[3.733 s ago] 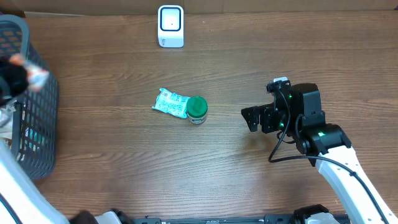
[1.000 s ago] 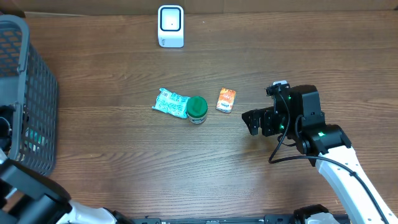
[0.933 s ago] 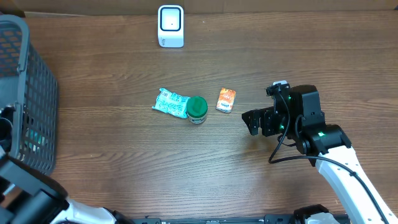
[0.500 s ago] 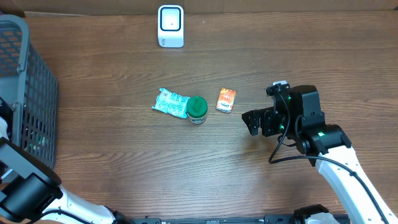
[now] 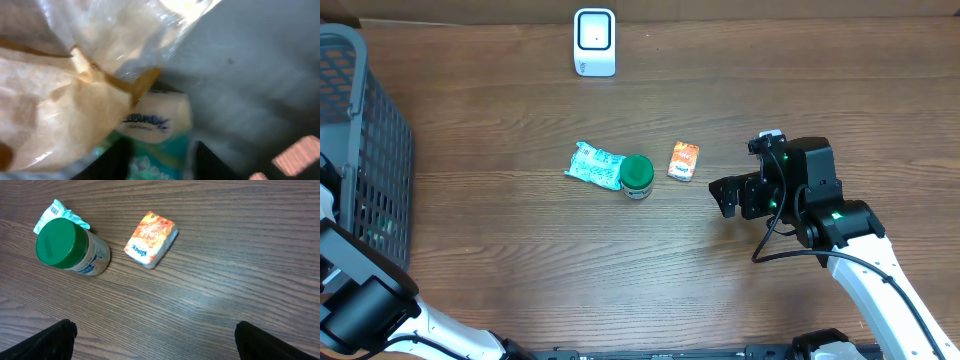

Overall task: Scan the item barcode
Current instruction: 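Reach the left gripper into the basket and grasp the white Kleenex packet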

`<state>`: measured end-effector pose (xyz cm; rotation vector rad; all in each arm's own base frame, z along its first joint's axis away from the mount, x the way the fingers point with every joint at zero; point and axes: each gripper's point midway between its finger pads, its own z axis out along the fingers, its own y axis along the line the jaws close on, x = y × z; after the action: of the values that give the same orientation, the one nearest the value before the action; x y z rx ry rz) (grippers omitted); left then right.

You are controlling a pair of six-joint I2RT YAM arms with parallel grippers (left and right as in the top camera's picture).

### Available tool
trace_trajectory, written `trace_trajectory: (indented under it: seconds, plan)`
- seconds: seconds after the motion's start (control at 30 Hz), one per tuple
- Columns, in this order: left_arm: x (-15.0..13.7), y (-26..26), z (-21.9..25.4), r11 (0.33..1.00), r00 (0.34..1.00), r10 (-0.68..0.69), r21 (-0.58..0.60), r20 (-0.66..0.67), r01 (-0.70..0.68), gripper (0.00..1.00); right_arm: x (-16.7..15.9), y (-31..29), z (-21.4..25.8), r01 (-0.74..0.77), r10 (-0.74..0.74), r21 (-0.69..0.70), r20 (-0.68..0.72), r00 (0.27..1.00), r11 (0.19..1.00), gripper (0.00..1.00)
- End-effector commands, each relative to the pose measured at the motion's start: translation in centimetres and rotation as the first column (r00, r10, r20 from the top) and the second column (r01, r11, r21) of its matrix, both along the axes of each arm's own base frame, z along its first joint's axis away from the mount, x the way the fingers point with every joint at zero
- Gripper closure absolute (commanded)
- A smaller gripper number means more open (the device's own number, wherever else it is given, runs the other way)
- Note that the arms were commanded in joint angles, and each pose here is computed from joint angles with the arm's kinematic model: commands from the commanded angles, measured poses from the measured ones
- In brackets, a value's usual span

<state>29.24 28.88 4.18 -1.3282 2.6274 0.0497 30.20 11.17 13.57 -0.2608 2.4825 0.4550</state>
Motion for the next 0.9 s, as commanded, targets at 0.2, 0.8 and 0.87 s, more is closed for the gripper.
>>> trace_trajectory:
  seconds: [0.2,0.8,0.87]
  plan:
    - [-1.6,-1.9,-2.4,0.996,0.995,-0.024,-0.092,-0.099,0.014,0.96,0.4,0.3,0.9,-0.005,0.004,0.019,0.017,1.0,1.0,0.0]
    - [2.8,-1.8,34.6,0.942,0.87,-0.176,0.335,0.461,0.013,0.96,0.5,0.3,1.0,-0.005,0.004,0.021,0.025,1.0,1.0,0.0]
    - [2.3,-3.8,36.7,0.932,0.842,-0.217,0.361,0.493,0.028,0.96,0.5,0.3,1.0,-0.005,0.004,0.021,0.026,1.0,1.0,0.0]
